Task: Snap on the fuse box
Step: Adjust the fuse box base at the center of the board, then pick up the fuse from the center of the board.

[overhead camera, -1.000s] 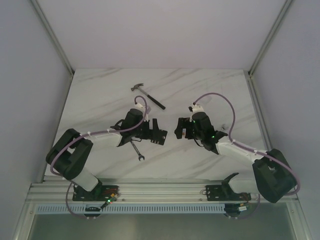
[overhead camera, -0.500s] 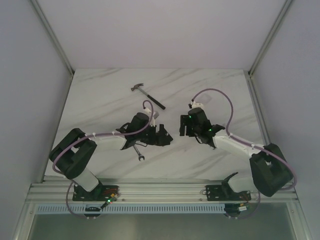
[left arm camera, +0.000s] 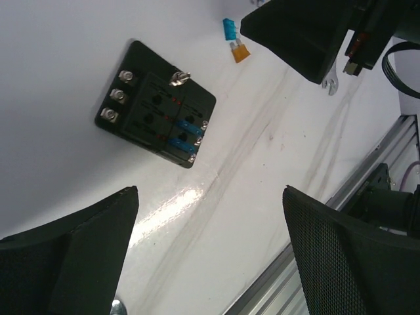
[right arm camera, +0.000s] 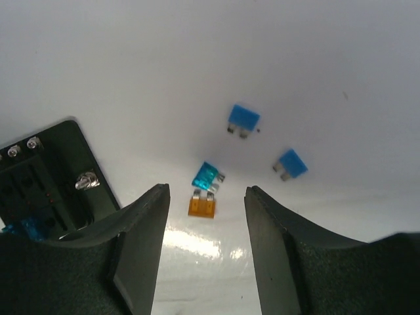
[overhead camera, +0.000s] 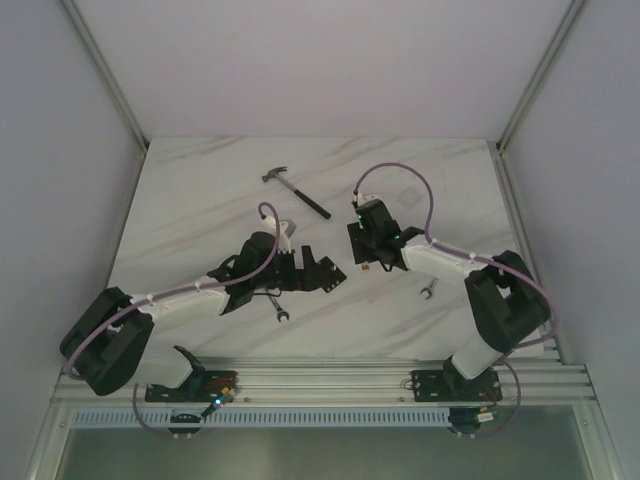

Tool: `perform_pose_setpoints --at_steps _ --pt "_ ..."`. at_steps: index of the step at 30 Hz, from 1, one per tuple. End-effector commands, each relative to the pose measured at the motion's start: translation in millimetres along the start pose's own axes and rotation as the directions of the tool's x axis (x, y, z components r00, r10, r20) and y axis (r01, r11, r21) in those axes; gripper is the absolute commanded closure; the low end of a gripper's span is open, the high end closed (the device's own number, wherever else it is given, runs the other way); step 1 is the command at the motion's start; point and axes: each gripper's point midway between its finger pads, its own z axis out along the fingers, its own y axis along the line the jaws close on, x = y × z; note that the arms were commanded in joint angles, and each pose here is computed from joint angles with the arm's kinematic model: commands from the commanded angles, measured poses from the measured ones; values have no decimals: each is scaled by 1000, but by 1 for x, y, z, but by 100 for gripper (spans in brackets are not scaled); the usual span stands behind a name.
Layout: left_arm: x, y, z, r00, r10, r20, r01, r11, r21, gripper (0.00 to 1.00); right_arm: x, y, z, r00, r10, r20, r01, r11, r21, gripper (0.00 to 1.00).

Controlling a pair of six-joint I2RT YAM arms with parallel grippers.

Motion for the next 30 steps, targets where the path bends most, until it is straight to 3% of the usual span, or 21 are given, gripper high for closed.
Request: perform_pose_setpoints --at_steps 1,11,21,30 --pt "2 17 -8 999 -33 28 35 997 -69 0 -2 6 10 984 -174 -45 172 984 -54 46" --pt "5 29 -19 998 -47 46 51 993 -103 0 13 21 33 964 -229 -138 204 963 -176 50" --pt "7 29 -20 998 -46 39 50 993 -103 0 46 16 18 928 -248 -277 192 958 -212 51" --pt "10 30 -19 998 -54 29 57 993 -105 0 32 17 14 934 -263 -243 214 954 -210 52"
